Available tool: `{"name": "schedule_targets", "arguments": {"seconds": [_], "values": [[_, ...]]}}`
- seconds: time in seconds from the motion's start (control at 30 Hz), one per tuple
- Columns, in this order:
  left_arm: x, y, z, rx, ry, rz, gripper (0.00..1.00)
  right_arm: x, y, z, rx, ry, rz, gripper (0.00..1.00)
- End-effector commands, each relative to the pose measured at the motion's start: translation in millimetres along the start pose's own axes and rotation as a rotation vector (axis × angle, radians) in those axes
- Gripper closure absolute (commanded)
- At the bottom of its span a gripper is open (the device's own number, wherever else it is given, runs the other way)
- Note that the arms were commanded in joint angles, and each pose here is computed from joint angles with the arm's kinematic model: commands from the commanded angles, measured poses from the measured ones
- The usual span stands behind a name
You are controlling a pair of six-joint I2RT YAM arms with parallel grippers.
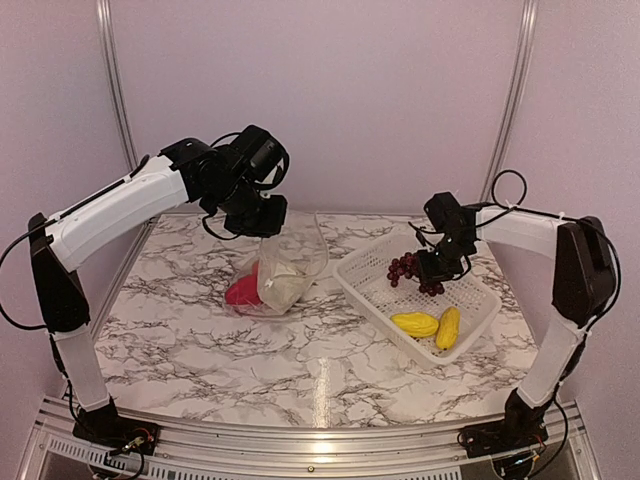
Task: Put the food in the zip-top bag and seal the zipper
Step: Pick up the fake fruit from the bin, then place the fake fruit in the zipper food storage bag.
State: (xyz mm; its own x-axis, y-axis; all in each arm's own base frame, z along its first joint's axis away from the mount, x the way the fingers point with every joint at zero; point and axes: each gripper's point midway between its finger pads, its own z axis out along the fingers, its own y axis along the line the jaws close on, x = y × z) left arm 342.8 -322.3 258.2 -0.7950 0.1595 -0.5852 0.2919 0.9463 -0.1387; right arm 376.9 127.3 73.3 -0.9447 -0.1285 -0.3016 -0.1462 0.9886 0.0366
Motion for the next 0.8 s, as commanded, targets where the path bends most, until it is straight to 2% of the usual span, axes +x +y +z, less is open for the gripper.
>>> {"name": "schedule_targets", "arguments": {"seconds": [0.0, 0.27, 0.47, 0.77], "values": [[-8, -2, -7, 0.021, -0.022, -0.007, 1.0, -44, 21, -86, -0.097, -0.214, -0.006, 0.87], [-10, -3, -1, 0.027, -0.017, -0.02, 1.0, -50, 56, -171, -0.185, -0.353, -0.077, 0.87], [-11, -3, 1, 0.044, -0.009, -0.044, 1.0, -54, 111, -225, -0.311, -0.431, -0.157, 0.87], [-15, -6, 5, 0.078, -0.013, -0.105, 1.0, -48, 199, -260, -0.503, -0.428, -0.235, 0.87]]}}
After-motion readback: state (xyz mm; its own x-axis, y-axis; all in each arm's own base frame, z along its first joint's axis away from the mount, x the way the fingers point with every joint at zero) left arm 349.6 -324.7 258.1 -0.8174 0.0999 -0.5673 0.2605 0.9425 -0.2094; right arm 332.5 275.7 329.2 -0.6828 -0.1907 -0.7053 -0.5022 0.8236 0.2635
